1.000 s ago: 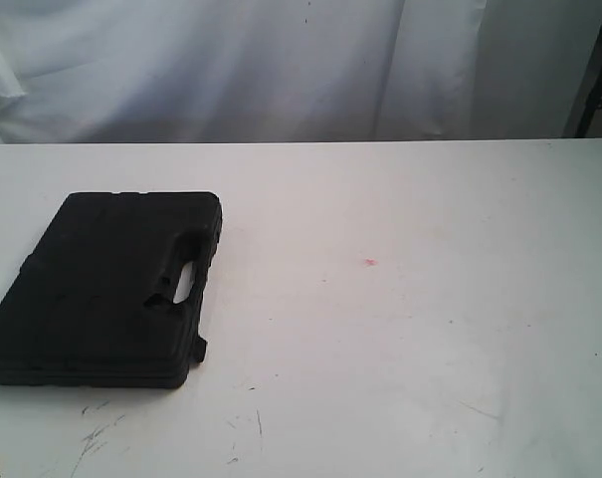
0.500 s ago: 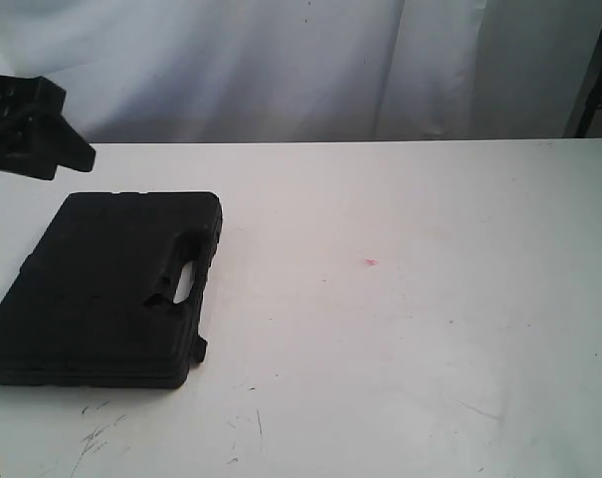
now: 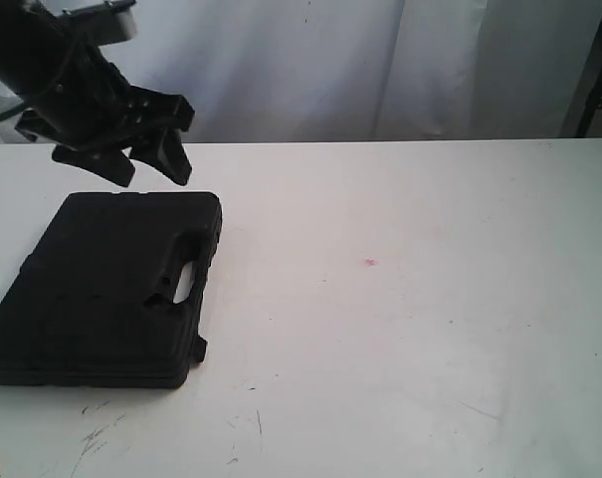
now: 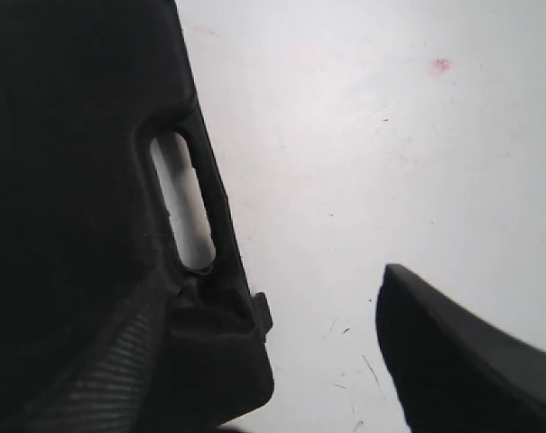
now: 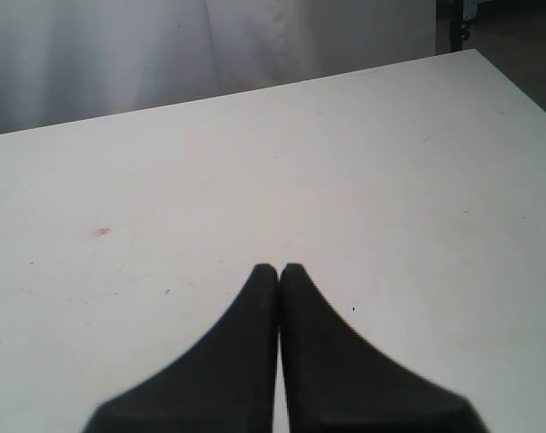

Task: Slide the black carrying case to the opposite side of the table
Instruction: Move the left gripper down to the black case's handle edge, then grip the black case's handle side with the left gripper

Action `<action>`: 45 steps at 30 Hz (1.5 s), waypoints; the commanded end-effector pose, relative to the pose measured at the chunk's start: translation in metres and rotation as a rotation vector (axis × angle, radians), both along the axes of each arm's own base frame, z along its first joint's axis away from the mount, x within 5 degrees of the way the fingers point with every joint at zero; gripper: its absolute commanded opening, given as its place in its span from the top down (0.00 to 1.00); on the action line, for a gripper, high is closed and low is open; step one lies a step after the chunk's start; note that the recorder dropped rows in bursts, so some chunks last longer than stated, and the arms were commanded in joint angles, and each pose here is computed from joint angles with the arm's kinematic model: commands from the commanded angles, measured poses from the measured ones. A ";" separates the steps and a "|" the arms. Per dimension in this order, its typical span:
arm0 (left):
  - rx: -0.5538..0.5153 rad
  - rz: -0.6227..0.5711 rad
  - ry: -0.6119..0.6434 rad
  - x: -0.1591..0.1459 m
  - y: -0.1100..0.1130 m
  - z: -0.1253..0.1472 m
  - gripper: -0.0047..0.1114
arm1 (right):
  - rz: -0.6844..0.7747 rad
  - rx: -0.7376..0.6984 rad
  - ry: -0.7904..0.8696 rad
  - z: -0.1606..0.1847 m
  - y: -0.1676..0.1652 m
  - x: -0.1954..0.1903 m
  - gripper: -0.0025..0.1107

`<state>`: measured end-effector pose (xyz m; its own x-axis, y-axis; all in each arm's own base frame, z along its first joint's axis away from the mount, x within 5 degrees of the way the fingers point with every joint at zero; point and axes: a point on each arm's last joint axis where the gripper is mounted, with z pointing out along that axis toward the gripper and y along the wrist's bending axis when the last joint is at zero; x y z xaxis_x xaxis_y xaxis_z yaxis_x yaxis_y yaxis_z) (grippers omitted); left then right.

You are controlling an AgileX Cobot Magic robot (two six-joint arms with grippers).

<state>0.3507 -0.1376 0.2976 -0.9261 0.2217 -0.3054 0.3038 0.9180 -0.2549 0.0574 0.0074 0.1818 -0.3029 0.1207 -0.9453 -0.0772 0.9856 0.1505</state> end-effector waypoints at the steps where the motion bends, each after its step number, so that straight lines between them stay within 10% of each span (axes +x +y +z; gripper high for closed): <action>1: 0.024 -0.006 0.066 0.006 -0.018 -0.023 0.41 | -0.007 -0.001 -0.008 0.000 0.000 0.000 0.98; 45: 0.112 0.065 0.271 0.036 -0.033 -0.140 0.41 | -0.007 -0.001 -0.008 0.000 0.000 0.000 0.98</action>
